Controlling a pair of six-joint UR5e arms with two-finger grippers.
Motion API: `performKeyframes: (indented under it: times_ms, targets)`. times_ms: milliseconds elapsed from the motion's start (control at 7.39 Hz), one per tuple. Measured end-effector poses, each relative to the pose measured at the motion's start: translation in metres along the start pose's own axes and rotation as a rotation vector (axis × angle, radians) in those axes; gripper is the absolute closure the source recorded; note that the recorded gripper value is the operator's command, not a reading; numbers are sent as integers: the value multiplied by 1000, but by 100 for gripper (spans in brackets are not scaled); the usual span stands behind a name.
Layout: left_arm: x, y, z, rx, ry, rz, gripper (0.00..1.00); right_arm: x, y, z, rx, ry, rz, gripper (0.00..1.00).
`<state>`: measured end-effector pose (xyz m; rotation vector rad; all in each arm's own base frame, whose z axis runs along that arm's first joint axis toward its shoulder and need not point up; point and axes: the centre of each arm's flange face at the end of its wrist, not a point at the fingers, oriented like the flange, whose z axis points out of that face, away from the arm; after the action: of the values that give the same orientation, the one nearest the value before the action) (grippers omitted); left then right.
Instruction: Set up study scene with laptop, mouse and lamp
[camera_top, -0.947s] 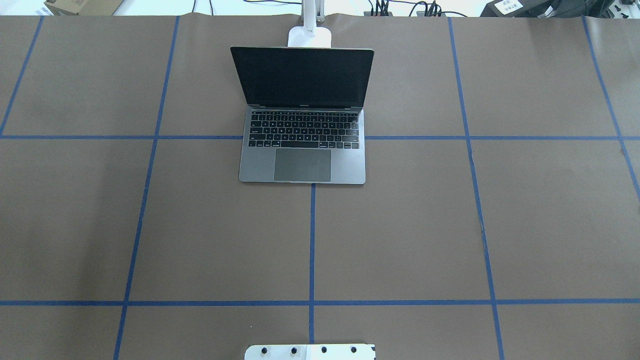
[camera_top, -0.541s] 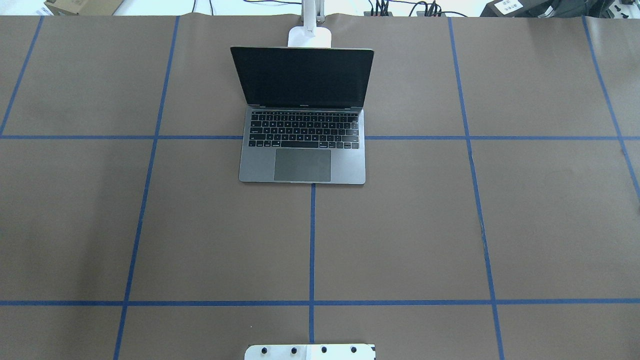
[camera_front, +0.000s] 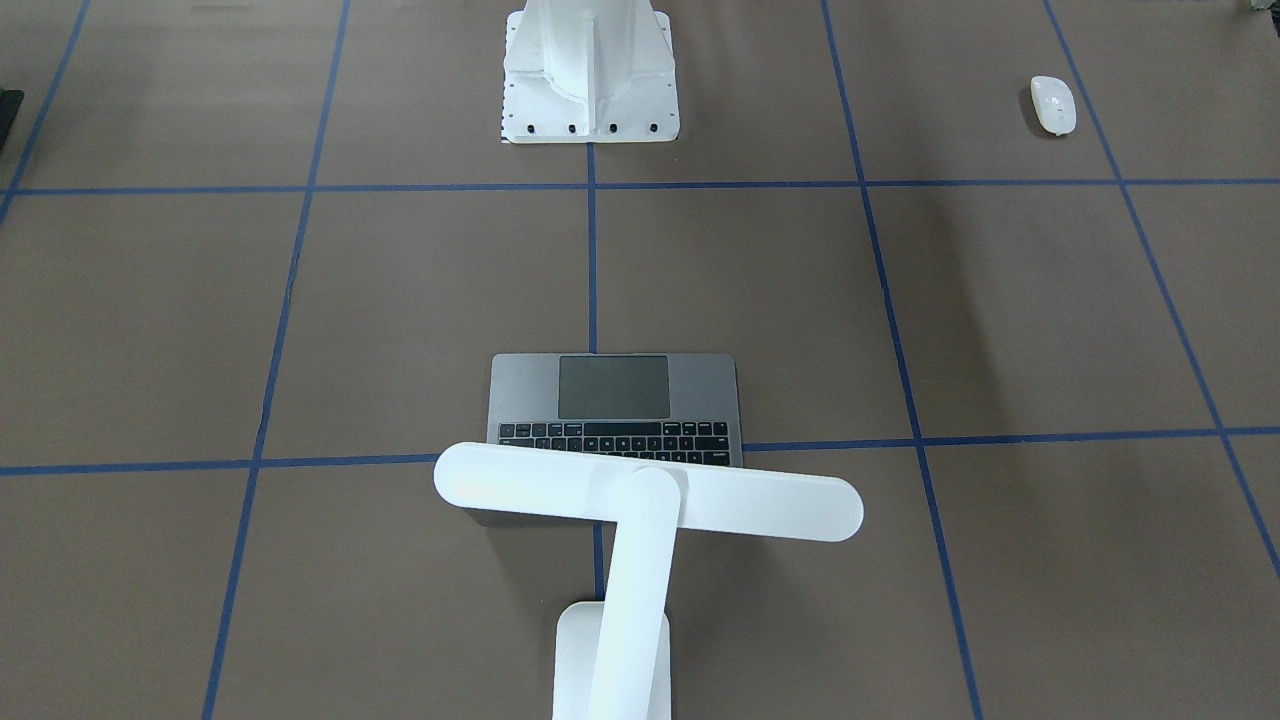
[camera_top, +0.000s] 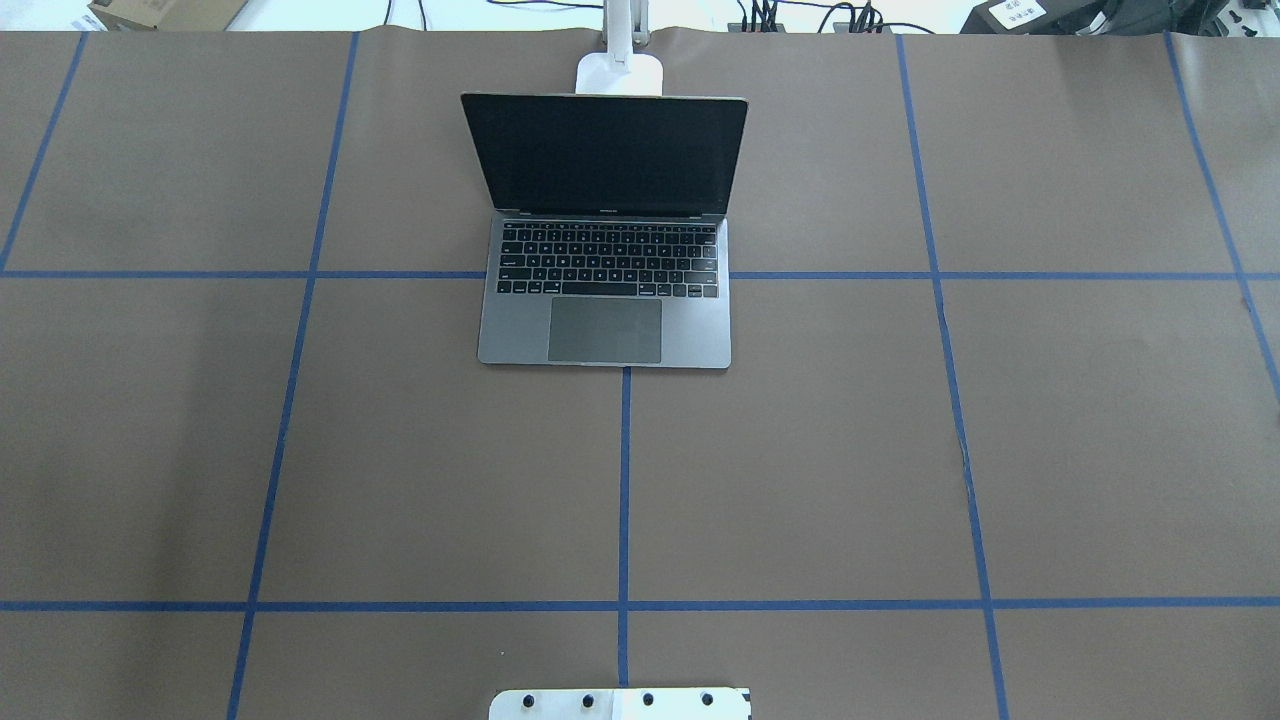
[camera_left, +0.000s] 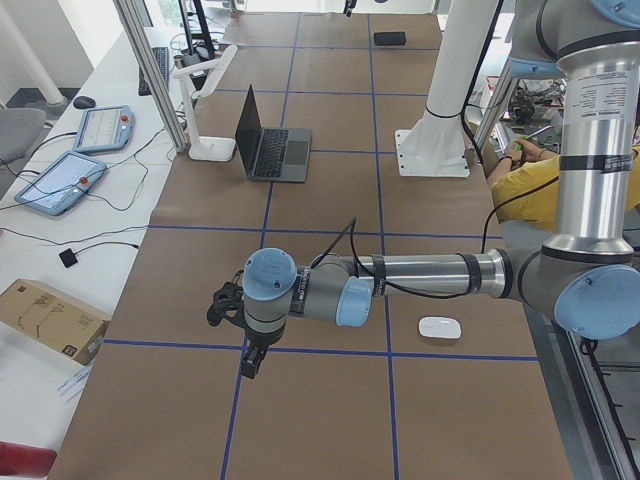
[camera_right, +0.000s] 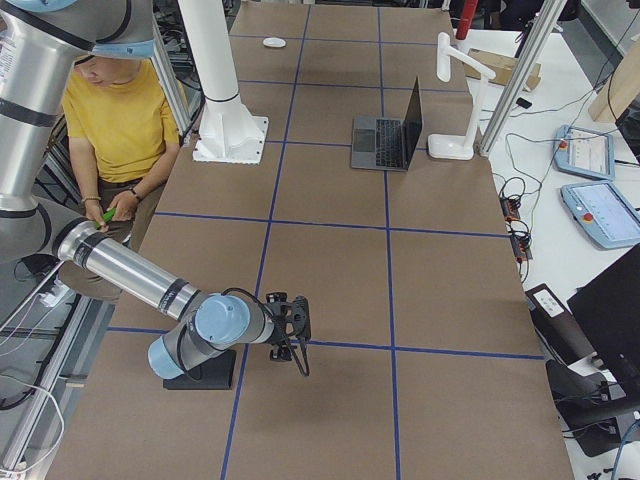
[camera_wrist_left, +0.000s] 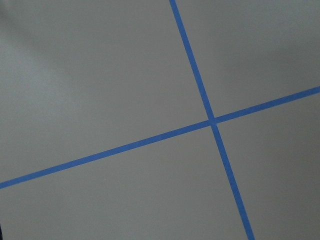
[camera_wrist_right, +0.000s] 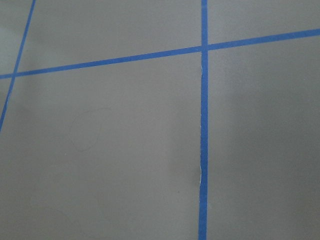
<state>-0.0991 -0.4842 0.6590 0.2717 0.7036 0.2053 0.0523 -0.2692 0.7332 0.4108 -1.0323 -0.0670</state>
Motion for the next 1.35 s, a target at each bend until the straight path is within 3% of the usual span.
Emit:
performKeyframes:
  times_ms: [135, 406, 541, 812, 947, 1082, 1353]
  targets:
    - [-1, 4, 2, -3, 1, -2, 0, 8, 15, 7, -28, 16, -93, 3]
    - [-2, 12, 5, -4, 1, -2, 0, 22, 30, 18, -74, 116, -244, 3]
    - [-2, 14, 6, -3, 1, -2, 0, 27, 34, 23, -107, 142, -335, 3]
    - [-3, 15, 6, -4, 2, -3, 0, 40, 46, 28, -203, 202, -535, 3]
    - [-3, 15, 7, -5, 2, -3, 0, 47, 47, 32, -275, 218, -628, 3]
    - [-3, 15, 7, -5, 2, -4, 0, 49, 45, 35, -346, 197, -704, 3]
    - [-3, 15, 7, -5, 2, -4, 0, 29, 27, 36, -436, 58, -781, 3]
